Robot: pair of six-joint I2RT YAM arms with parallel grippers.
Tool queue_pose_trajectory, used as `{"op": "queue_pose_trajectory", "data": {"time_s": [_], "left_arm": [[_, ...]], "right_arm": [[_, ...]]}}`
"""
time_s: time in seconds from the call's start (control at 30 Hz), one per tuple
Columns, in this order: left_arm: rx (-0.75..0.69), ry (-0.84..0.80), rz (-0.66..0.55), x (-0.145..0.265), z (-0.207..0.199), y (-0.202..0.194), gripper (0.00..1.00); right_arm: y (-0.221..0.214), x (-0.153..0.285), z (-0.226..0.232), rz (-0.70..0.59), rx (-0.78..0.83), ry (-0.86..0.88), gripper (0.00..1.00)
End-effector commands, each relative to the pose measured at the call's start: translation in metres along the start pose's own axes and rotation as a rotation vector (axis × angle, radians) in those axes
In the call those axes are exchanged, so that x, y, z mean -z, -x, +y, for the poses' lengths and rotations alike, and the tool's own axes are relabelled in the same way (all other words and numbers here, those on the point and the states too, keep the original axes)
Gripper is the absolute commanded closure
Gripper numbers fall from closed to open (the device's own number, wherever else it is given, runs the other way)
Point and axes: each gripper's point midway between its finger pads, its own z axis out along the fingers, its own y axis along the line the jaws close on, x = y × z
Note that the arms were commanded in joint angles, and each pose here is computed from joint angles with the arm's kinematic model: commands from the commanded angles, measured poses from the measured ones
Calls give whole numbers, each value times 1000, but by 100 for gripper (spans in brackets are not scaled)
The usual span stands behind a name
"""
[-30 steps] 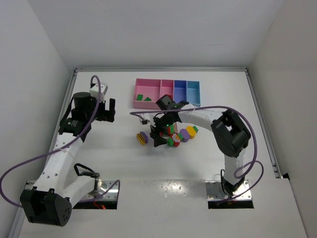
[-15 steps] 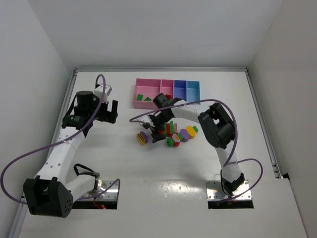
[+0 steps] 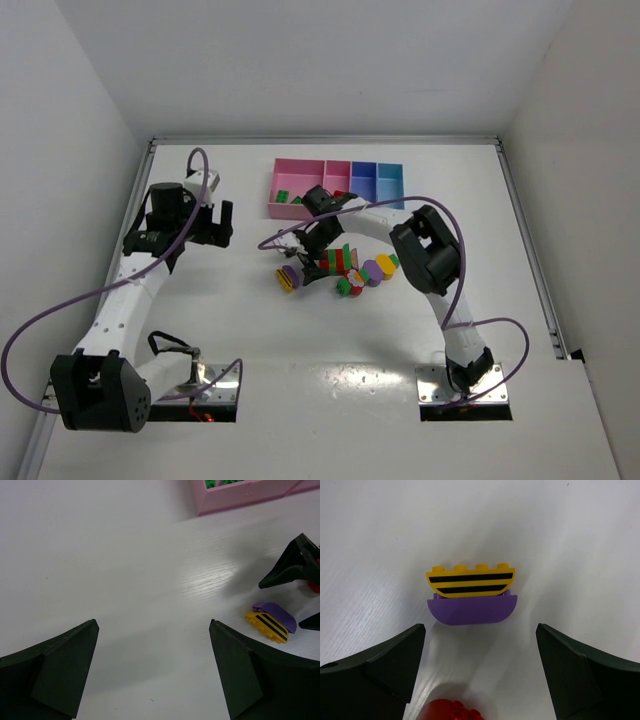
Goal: Sort the legos into containers by color
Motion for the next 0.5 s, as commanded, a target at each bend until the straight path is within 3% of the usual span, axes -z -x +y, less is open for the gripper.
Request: {"op": "queue_pose_trajectory", "data": {"time_s": [0.0,0.47], "left_arm": [[-3,8,-60,3,7,19,0],[11,-5,-34,-5,5,12,0]], "right_arm": [[21,-8,-4,-70,78,28,7],[32,-17,9,-58,99,95,7]]}}
